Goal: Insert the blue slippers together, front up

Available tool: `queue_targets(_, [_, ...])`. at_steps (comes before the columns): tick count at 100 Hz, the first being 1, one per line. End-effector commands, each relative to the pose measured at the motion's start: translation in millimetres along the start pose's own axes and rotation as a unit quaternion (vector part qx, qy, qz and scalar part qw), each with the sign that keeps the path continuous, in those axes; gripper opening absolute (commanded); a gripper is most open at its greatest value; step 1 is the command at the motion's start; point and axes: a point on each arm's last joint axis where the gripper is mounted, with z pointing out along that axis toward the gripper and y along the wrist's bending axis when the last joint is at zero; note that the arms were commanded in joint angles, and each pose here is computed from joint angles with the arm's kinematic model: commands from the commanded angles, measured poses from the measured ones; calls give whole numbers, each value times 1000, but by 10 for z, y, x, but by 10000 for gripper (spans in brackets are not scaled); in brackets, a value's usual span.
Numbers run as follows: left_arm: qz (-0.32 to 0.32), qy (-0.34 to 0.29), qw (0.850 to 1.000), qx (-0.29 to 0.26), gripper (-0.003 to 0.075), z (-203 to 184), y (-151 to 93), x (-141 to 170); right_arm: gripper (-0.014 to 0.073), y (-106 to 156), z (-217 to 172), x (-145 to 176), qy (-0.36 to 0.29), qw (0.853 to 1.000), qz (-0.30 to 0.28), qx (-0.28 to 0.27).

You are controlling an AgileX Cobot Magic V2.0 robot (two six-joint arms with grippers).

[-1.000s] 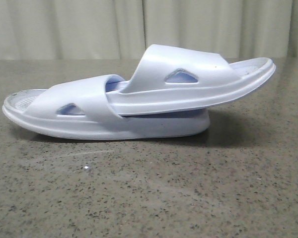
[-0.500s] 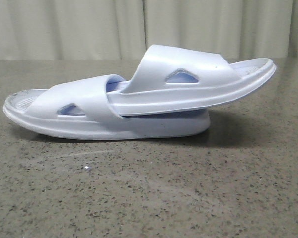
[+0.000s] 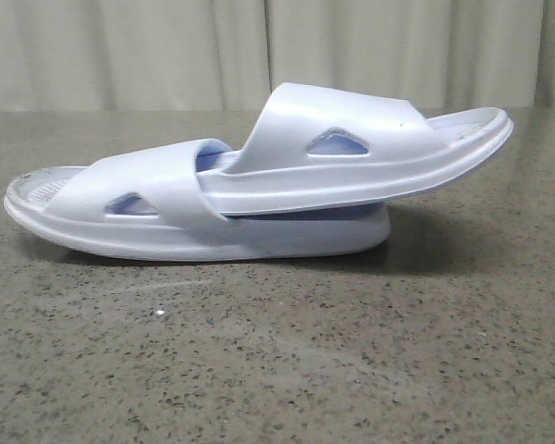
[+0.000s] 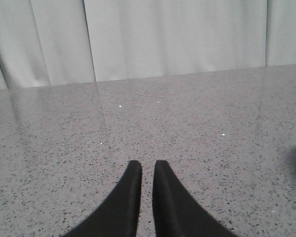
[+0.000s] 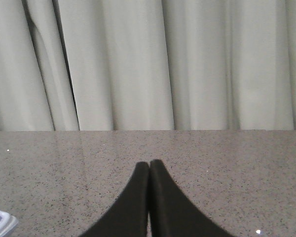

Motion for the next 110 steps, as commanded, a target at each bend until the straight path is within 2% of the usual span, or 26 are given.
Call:
queue_targets(1, [-11,-50,999,-4,16,-23,5,-55,-107,-12,6,-100,-18,1000,-18,8])
queue_targets(71, [-11,-50,999,-4,16,-23,5,-55,-107,-10,6,-98,-16,1000,-15,7])
queue_targets(94, [-11,-50,999,-4,16,-23,5,-55,-107,91,5,-68,-2,999,21,-49])
queue_targets(110, [-11,-50,999,-4,16,-23,5,-55,-107,118,-20,-104,-47,997,0,-67])
